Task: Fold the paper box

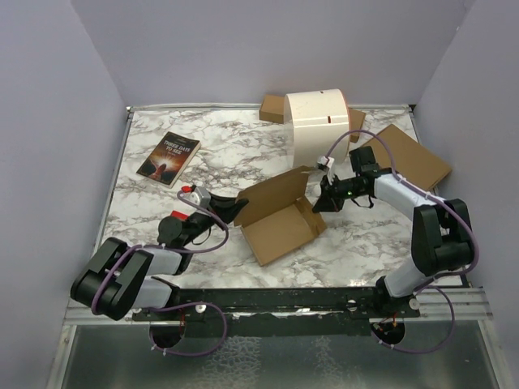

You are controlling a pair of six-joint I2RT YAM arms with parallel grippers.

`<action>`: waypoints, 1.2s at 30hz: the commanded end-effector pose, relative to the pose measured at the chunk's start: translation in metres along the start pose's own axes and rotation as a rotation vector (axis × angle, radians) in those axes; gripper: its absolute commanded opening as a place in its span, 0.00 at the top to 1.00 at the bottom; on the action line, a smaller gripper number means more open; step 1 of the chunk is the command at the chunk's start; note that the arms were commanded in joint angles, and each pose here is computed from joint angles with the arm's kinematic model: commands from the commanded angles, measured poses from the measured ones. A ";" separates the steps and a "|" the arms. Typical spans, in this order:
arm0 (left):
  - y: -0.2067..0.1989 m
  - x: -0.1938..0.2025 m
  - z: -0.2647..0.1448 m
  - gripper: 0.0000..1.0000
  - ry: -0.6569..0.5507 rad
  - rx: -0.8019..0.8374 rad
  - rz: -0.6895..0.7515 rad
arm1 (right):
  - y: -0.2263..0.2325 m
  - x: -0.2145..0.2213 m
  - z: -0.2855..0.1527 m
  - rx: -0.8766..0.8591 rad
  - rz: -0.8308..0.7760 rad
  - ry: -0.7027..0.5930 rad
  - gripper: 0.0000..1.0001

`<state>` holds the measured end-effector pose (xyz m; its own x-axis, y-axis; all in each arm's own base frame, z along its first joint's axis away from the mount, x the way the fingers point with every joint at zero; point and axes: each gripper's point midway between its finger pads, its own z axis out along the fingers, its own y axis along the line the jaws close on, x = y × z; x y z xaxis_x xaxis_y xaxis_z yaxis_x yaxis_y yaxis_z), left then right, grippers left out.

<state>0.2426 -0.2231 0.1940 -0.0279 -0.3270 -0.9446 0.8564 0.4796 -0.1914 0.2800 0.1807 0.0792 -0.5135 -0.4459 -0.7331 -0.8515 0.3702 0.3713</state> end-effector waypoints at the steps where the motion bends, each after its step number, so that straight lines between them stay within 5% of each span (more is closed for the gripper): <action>1: -0.015 -0.047 0.011 1.00 -0.189 0.063 0.102 | 0.012 -0.028 0.001 -0.009 -0.125 -0.063 0.99; 22: -0.006 -0.019 0.019 1.00 -0.124 0.033 0.138 | 0.010 -0.004 0.022 0.002 -0.036 0.015 0.92; 36: -0.006 -0.019 0.014 1.00 -0.127 0.023 0.147 | 0.020 0.001 0.021 -0.129 0.074 -0.023 0.65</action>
<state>0.2565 -0.2369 0.1678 -0.0422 -0.2614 -0.9643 0.8374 0.5172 -0.1768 0.2750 0.1981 0.0724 -0.5433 -0.4290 -0.7216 -0.8359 0.3564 0.4175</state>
